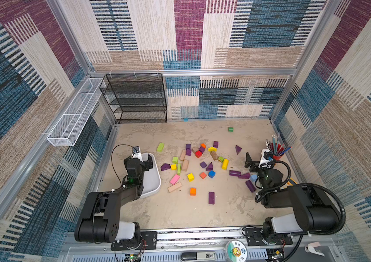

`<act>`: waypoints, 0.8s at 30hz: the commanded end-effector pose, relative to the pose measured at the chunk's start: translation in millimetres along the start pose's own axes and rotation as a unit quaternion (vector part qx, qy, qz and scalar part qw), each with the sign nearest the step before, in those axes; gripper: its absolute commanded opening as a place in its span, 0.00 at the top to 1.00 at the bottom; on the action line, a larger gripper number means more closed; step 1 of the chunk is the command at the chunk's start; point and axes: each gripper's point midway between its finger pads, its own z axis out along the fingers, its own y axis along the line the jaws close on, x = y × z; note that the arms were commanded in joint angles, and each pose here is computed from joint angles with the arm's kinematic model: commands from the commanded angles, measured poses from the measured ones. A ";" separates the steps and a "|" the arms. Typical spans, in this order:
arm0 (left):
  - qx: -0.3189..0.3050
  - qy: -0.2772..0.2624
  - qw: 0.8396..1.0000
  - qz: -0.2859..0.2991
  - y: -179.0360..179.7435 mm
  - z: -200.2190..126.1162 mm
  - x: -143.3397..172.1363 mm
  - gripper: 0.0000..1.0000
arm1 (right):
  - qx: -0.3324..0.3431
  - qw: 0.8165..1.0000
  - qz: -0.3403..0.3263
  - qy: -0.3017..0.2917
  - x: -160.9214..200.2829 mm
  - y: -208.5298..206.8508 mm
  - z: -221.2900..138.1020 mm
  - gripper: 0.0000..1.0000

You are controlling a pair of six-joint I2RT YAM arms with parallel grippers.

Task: Pick purple bricks into the storage bin
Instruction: Pick up the building block from the center of the board.

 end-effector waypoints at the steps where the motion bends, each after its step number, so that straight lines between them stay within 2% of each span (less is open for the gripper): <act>1: -0.037 -0.007 0.999 0.011 8.1 -7.9 -11.0 0.01 | 0.016 1.000 0.010 -0.012 -9.2 -5.0 -2.0 0.01; 7: -0.111 0.006 0.994 0.014 25.1 -27.7 -33.5 0.01 | 0.032 0.999 0.017 -0.006 -9.7 -10.5 -0.5 0.01; 13: -0.113 0.010 0.993 0.004 15.2 -45.1 -57.7 0.01 | 0.039 0.999 0.014 -0.008 -12.2 -10.6 -0.5 0.00; 19: -0.076 0.037 0.996 -0.004 -7.0 -54.2 -68.0 0.01 | 0.045 0.999 0.004 -0.004 -11.7 -6.7 2.8 0.00; 24: -0.013 0.101 0.995 -0.004 -32.5 -56.1 -68.5 0.04 | 0.033 0.999 -0.017 0.006 -11.8 5.9 8.0 0.00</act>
